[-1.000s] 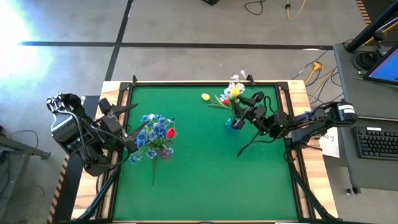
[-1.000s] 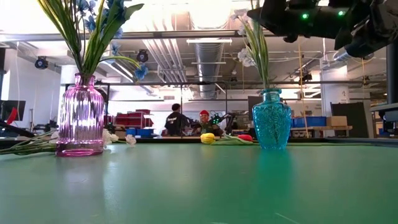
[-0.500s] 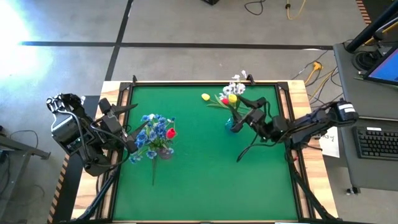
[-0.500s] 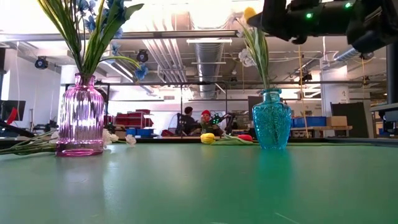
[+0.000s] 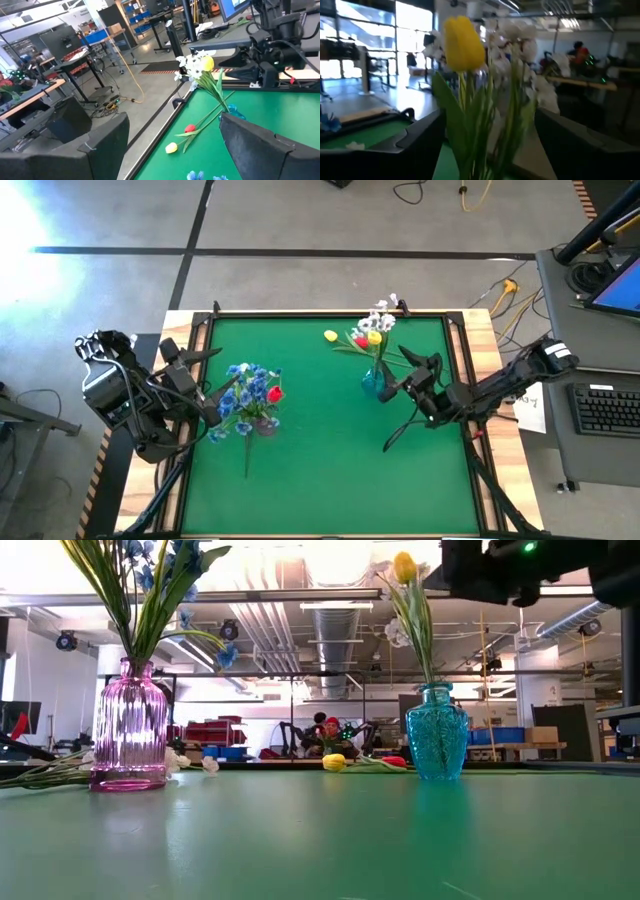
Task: Sort flowers into vase by color
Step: Put the bottom yellow tulip into the blue vase, then put the red tulip into the violet vase
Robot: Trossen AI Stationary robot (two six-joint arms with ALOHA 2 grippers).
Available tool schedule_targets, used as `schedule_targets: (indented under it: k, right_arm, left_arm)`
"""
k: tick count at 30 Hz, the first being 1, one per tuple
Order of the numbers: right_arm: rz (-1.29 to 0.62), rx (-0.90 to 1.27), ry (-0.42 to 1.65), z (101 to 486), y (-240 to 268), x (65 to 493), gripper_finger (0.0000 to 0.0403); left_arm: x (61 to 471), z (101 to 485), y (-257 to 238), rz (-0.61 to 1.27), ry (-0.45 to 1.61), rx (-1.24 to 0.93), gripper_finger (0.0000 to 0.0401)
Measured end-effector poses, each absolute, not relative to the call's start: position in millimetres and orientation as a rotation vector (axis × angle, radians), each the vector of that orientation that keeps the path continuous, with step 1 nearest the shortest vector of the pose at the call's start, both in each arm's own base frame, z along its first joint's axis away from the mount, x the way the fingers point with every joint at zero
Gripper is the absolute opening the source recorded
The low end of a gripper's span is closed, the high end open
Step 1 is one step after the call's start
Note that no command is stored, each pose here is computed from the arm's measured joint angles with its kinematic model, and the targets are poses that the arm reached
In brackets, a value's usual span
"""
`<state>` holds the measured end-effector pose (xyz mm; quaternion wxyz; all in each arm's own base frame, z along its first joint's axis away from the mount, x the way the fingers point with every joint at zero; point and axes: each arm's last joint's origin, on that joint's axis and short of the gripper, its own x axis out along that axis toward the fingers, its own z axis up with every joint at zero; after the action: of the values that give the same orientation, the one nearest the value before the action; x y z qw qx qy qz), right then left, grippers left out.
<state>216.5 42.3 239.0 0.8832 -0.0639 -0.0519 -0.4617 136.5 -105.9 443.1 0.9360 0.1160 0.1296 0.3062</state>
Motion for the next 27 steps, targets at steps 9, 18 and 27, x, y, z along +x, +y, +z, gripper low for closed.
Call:
schedule_targets:
  k: [9,18,27]
  right_arm:
    - [-1.066,-0.021,0.012,261.4,81.4,207.4,0.0288]
    - [-0.98,-0.02,0.011,308.4,105.9,209.7,0.0271]
    - [-0.943,-0.149,0.077,356.8,126.1,223.5,0.0271]
  left_arm:
    - [136.5,443.1,-105.9,0.626,0.264,0.234,0.0297]
    - [136.6,443.0,-105.9,0.626,0.264,0.234,0.0297]
    - [136.6,443.0,-106.0,0.626,0.264,0.234,0.0297]
